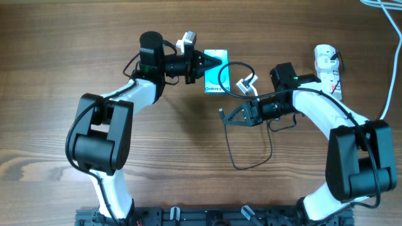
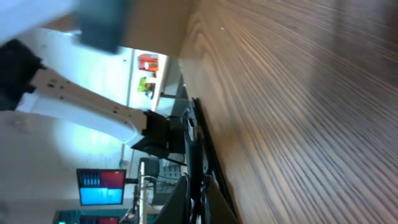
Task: Plug charger to phone and switch on socket
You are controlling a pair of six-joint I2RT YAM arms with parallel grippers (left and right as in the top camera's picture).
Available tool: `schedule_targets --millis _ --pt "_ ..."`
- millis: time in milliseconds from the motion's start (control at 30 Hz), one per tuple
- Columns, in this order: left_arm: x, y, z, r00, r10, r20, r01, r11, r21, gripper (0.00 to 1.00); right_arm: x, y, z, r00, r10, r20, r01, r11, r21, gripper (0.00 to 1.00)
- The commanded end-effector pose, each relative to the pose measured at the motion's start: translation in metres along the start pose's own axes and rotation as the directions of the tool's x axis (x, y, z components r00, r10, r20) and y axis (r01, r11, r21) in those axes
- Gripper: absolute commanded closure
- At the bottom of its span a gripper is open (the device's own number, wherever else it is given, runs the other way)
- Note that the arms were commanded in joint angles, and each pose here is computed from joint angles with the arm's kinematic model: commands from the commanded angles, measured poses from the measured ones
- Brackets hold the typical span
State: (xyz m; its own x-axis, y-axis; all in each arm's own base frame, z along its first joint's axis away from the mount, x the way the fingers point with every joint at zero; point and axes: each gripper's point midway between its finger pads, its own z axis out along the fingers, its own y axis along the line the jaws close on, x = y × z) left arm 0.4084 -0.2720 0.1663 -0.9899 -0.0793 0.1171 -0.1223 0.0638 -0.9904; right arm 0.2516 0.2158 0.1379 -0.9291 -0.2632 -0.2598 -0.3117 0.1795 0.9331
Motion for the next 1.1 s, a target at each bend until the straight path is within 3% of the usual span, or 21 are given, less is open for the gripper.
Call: schedule_targets --millis 0,333,600,1067 --pt "-0.011 -0.002 0.002 0.998 0.046 0.042 -0.046 0.999 -0.003 0.96 -0.005 0.018 -0.003 0.995 -0.088 0.041 0.091 0.994 -0.068 0.96" --pt "-0.03 0.018 -0.001 0.985 -0.053 0.163 0.063 0.996 -0.057 0.96 -0.014 0.024 -0.014 0.992 -0.078 0.101 0.089 0.989 -0.116 0.96" --pt "-0.028 0.018 0.001 0.988 -0.015 0.156 0.026 0.998 -0.063 0.96 -0.023 0.027 -0.016 0.994 0.026 0.105 -0.01 0.989 -0.149 0.96" --pt "-0.017 0.01 0.004 0.996 0.026 0.085 -0.023 0.999 -0.041 0.96 -0.025 0.024 -0.015 0.993 0.073 0.098 -0.058 0.988 -0.145 0.96"
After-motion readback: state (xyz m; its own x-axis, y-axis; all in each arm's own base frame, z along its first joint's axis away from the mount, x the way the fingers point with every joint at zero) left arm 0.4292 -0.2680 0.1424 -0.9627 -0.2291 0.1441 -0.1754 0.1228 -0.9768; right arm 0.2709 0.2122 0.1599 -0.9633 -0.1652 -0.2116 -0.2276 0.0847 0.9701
